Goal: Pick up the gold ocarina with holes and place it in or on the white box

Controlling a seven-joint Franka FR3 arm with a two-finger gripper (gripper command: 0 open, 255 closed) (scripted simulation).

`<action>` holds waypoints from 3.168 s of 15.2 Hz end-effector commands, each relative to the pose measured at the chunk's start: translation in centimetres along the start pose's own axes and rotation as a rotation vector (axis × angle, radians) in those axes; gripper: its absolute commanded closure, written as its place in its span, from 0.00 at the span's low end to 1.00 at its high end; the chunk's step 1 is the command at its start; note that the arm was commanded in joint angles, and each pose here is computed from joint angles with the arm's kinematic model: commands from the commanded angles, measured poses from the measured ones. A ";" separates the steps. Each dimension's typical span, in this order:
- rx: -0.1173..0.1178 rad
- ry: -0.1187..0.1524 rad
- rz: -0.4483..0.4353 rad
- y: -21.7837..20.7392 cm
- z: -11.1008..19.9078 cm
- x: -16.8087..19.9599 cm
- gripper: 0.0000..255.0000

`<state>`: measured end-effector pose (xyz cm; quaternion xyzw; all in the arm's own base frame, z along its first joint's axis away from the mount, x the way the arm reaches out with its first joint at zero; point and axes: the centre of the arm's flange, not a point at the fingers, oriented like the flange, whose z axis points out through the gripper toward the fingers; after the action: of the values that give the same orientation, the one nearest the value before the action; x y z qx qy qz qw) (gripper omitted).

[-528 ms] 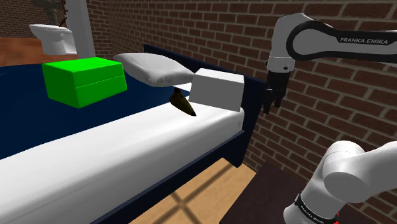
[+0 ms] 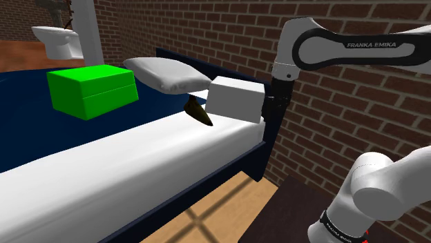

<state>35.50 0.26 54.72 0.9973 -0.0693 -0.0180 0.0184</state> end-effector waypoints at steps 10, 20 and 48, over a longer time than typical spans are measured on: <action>0.076 0.173 0.027 -7.8 0.8 8.5 0.00; 0.143 0.328 0.050 -14.9 -0.4 16.5 0.00; 0.158 0.362 0.056 -16.9 2.8 19.6 1.00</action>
<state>57.17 14.24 50.68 0.9802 -0.0932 0.1679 -0.0476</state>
